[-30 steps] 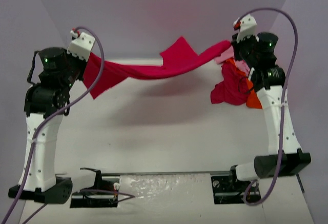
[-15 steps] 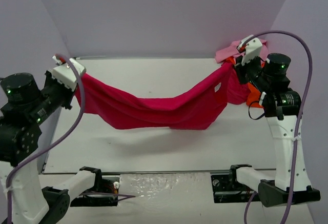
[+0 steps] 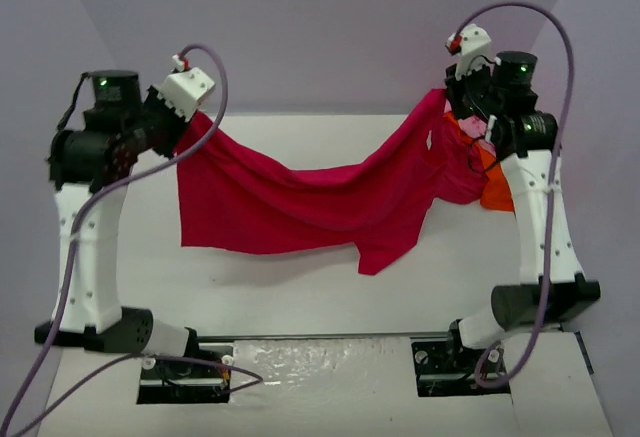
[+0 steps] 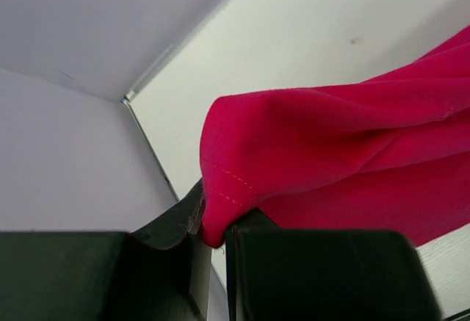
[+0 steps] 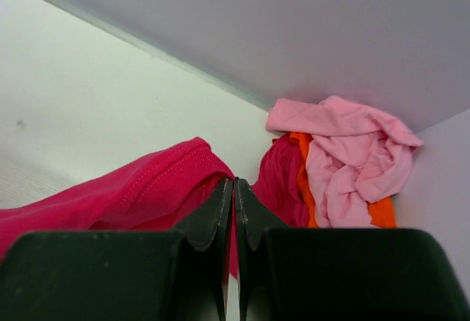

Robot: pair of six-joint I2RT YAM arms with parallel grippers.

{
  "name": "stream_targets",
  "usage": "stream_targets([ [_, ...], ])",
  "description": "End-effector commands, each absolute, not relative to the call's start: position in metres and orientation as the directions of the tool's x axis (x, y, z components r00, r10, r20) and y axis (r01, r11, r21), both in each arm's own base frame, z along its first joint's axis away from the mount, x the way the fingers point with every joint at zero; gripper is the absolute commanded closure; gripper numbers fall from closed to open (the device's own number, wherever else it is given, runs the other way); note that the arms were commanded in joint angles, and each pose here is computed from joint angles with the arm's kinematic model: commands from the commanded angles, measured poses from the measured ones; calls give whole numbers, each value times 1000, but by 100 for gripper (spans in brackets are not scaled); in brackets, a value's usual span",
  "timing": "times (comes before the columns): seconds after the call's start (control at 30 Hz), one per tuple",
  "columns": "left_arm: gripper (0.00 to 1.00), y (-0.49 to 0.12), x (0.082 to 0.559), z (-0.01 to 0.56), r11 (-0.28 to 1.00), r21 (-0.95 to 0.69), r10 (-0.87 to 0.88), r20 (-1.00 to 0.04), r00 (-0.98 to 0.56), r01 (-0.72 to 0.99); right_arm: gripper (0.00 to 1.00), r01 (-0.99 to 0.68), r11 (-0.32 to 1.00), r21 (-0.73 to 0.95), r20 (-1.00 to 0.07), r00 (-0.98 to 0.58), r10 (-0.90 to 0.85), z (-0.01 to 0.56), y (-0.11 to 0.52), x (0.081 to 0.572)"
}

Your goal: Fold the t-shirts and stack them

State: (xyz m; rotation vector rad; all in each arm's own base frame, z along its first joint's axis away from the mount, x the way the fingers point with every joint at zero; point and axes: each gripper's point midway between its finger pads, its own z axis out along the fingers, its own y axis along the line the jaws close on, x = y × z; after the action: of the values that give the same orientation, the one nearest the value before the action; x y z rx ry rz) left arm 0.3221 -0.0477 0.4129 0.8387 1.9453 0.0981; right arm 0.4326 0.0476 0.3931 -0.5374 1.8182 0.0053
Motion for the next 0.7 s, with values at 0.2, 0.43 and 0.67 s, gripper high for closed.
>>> stream_targets([
  [0.2,75,-11,495,303,820,421,567,-688,-453,387,100,-409,873,-265,-774,-449,-446,210,71,569],
  [0.43,27,16,544,286,894,389,447,-762,-469,221,7,-297,894,-336,-781,-443,-441,207,62,607],
  [0.67,27,11,523,287,898,360,439,-764,-474,251,8,-293,895,-337,-799,-414,-437,234,66,585],
])
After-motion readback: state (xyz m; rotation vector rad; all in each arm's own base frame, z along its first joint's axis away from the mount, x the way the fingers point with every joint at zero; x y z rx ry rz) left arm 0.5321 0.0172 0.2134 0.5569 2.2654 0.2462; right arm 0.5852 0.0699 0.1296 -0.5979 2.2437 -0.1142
